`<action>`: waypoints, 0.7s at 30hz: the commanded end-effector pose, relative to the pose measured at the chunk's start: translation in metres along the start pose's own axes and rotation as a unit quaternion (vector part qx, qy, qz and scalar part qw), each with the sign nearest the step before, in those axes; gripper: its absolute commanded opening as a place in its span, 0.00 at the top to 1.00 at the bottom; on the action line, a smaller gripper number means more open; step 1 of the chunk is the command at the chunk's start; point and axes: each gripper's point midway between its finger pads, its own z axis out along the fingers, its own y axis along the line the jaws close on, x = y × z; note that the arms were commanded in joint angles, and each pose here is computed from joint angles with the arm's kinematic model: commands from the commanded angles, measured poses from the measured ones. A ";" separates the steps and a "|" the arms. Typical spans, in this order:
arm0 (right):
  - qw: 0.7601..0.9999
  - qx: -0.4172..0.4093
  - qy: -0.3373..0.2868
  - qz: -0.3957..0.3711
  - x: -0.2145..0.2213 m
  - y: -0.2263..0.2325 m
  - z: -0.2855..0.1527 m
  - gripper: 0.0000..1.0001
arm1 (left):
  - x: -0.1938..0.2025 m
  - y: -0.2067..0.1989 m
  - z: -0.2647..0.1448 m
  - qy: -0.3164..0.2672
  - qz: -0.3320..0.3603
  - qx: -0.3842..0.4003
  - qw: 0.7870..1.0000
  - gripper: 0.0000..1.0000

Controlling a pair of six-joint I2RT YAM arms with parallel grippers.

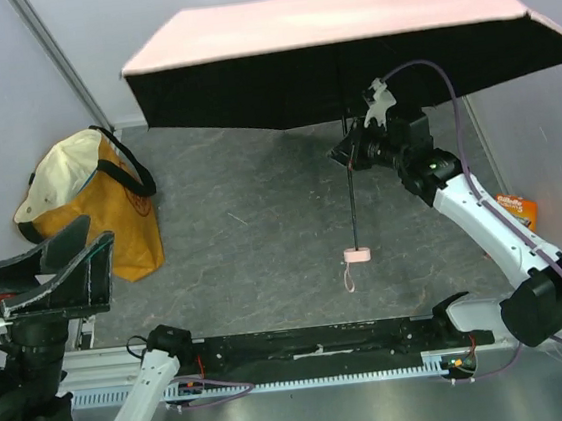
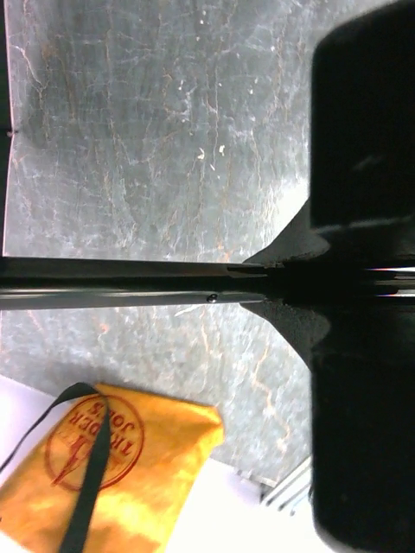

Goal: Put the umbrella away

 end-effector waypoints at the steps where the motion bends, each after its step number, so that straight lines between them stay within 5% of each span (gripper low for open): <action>1: 0.996 -0.019 -0.028 0.083 -0.043 0.032 -0.021 1.00 | 0.017 0.022 0.000 0.028 -0.008 -0.051 0.998 0.17; 6: 0.983 -0.116 -0.075 0.123 -0.072 0.079 -0.052 1.00 | 0.074 0.050 0.004 0.106 -0.022 -0.079 0.991 0.17; 10: 0.946 -0.257 -0.138 0.140 -0.101 0.130 -0.090 1.00 | 0.134 0.048 0.027 0.228 -0.057 -0.036 0.971 0.18; 15: 0.885 -0.400 -0.179 0.155 -0.121 0.174 -0.136 1.00 | 0.199 0.004 0.047 0.376 -0.214 0.121 0.893 0.35; 18: 0.854 -0.454 -0.197 0.159 -0.128 0.190 -0.154 1.00 | 0.218 -0.022 0.051 0.366 -0.326 0.208 0.847 0.34; 21: 0.829 -0.492 -0.195 0.179 -0.127 0.201 -0.161 1.00 | 0.253 -0.044 0.053 0.387 -0.324 0.209 0.837 0.31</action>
